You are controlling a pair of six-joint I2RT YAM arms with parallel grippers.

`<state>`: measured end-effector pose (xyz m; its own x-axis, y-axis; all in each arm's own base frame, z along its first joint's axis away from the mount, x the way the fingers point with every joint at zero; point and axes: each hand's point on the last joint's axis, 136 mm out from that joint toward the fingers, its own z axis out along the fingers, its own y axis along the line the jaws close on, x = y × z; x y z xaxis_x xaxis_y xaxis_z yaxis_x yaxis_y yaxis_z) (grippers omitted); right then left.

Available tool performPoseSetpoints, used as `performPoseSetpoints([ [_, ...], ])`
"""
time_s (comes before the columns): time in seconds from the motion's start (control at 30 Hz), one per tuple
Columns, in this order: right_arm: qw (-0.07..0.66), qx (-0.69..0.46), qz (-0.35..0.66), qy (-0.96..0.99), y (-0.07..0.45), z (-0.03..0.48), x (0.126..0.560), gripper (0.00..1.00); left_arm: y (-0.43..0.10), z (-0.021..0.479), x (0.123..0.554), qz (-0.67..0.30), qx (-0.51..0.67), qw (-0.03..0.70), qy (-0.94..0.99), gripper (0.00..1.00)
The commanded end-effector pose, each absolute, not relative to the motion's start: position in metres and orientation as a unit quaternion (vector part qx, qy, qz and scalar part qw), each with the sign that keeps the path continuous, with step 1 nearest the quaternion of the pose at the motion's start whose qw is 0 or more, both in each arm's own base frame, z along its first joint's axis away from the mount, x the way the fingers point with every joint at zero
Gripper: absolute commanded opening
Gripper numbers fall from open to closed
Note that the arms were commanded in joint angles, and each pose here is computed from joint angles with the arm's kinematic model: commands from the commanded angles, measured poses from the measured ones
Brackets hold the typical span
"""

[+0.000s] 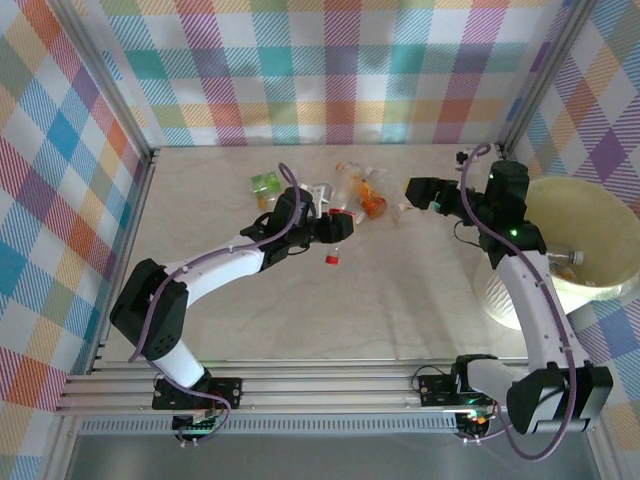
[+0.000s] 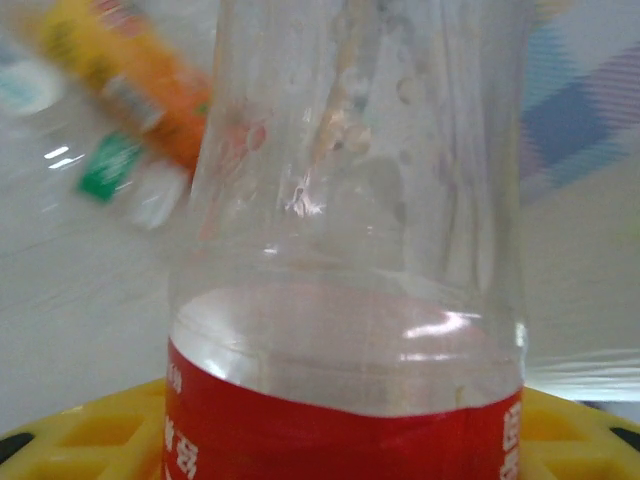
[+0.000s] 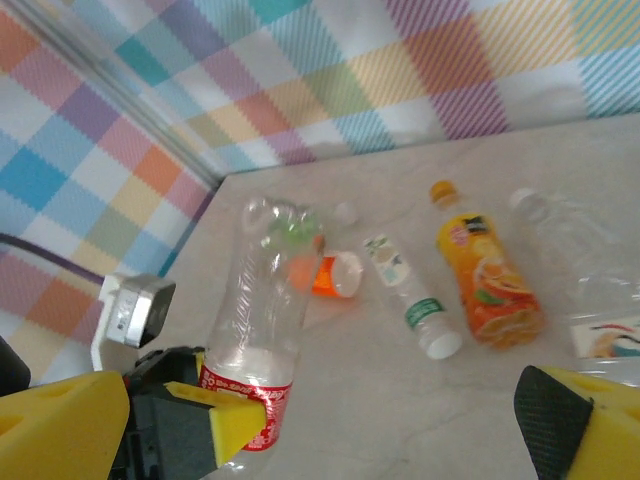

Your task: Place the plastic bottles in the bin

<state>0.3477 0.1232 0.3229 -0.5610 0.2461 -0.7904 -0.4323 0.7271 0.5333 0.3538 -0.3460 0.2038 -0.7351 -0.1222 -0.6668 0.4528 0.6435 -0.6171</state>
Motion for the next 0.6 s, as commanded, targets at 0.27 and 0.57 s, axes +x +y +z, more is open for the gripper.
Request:
performPoseSetpoints([
  [0.27, 0.404, -0.133, 0.487, 0.763, 0.178, 0.351, 0.336, 1.0, -0.422, 0.318, 0.287, -0.661, 0.217, 0.298, 0.654, 0.48],
  [0.57, 0.409, -0.13, 0.503, 0.75, 0.184, 0.359, 0.341, 0.96, -0.446, 0.313, 0.271, -0.66, 0.233, 0.283, 0.656, 0.48],
])
